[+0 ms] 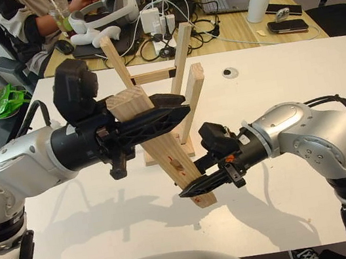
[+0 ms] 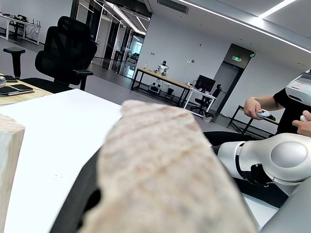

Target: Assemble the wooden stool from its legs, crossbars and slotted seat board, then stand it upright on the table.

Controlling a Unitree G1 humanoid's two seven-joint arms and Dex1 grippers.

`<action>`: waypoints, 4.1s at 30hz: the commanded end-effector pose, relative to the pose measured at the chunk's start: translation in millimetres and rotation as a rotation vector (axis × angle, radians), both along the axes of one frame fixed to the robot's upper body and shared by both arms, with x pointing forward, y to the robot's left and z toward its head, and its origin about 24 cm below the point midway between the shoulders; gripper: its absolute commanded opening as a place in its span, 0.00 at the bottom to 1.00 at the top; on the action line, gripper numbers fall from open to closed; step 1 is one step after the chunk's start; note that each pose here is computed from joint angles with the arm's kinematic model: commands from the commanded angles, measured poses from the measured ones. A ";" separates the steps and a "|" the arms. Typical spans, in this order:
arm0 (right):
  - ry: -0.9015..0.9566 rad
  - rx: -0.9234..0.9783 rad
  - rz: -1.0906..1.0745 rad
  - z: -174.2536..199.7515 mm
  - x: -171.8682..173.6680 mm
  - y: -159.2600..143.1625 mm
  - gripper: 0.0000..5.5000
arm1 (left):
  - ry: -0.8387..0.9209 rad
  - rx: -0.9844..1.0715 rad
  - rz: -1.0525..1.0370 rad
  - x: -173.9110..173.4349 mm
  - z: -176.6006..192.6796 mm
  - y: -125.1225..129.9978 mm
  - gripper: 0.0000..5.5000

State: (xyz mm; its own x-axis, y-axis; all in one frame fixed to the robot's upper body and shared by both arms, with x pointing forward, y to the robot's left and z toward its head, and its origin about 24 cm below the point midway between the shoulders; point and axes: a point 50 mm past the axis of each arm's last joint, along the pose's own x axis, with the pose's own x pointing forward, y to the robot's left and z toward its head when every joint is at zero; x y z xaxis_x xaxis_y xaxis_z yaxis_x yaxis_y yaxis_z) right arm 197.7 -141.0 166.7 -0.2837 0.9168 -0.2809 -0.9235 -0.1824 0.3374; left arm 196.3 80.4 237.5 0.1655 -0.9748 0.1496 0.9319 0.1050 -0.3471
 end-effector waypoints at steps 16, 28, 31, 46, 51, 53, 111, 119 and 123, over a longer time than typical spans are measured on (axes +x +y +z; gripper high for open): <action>-0.187 -0.016 -0.095 4.8 20.5 2.0 0.18 | -0.035 0.133 0.069 8.8 -9.1 7.7 0.18; -0.255 0.049 -0.236 11.5 42.0 7.2 0.28 | -0.056 0.083 0.110 12.4 -1.5 13.9 0.18; -0.269 0.070 -0.267 13.6 46.2 8.7 0.36 | -0.064 0.087 0.125 13.4 -1.1 17.2 0.18; -0.142 0.643 -0.604 92.4 76.2 -15.6 0.50 | -0.126 0.145 0.485 25.3 18.4 114.6 0.18; -0.152 0.857 -0.892 125.0 94.5 -26.4 0.50 | -0.023 0.251 0.803 57.2 -16.7 139.7 0.18; -0.233 0.820 -1.117 122.7 106.1 -30.6 0.50 | -0.010 0.336 0.898 62.1 -33.2 132.5 0.18; 0.186 0.249 -1.671 -40.6 51.8 5.7 0.50 | 0.260 0.080 1.550 38.2 -88.1 55.9 0.18; 0.171 0.253 -1.664 -37.0 53.7 4.5 0.50 | 0.110 0.179 1.502 38.8 -87.2 43.5 0.18; 0.165 0.260 -1.653 -36.0 54.6 5.9 0.50 | 0.059 0.227 1.475 39.8 -91.0 39.7 0.18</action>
State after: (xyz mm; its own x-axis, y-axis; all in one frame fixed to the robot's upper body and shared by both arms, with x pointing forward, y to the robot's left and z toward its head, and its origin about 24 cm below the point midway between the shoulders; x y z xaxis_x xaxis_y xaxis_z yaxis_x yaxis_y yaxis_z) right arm 250.1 -137.7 127.8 0.9584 0.2357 -0.1609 -0.1071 0.8198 0.5626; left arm 234.3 116.6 157.1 0.9985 0.0462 0.0294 -0.0358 0.9573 -0.2868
